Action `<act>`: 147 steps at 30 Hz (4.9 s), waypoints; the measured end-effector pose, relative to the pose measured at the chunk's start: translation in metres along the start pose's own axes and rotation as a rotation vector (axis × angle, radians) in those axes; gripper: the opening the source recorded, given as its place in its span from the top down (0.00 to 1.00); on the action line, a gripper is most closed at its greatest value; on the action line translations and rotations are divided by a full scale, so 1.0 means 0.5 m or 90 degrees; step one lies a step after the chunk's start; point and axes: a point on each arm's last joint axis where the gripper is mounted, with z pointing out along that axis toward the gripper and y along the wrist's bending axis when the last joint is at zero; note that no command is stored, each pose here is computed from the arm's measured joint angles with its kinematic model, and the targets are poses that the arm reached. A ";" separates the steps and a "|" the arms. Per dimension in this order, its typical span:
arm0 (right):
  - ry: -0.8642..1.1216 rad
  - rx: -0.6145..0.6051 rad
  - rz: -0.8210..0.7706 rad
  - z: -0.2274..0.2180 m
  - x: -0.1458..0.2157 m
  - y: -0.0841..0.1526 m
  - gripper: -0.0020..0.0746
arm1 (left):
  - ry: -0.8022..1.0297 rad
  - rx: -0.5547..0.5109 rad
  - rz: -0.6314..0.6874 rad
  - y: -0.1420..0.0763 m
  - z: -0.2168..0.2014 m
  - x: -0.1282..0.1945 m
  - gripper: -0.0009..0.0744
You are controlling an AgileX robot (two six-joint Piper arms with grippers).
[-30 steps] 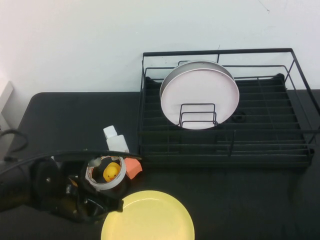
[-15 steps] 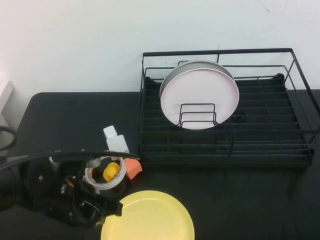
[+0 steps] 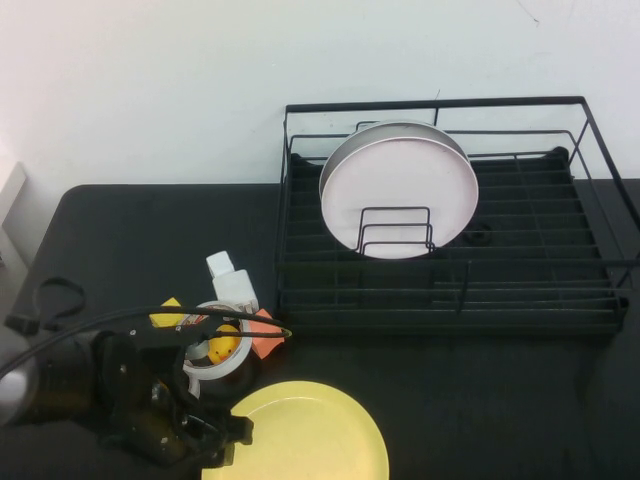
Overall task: Place plate on rack
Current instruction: Pick up the plate from the table, then hand over the plate, then place the plate on the rack
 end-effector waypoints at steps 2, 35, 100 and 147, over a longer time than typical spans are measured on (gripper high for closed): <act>0.000 -0.002 0.004 0.000 0.000 0.001 0.98 | 0.000 0.000 -0.020 0.001 0.012 -0.001 0.46; 0.001 -0.003 0.007 0.000 0.000 0.001 0.98 | 0.014 0.145 -0.088 -0.020 0.046 -0.005 0.99; -0.012 -0.796 -0.293 0.080 -0.438 0.261 0.51 | -0.585 0.224 0.283 -0.079 -0.377 0.162 0.99; 0.059 -0.707 -0.594 0.302 -0.472 0.425 0.83 | -0.723 0.117 0.178 -0.010 -0.451 0.182 0.73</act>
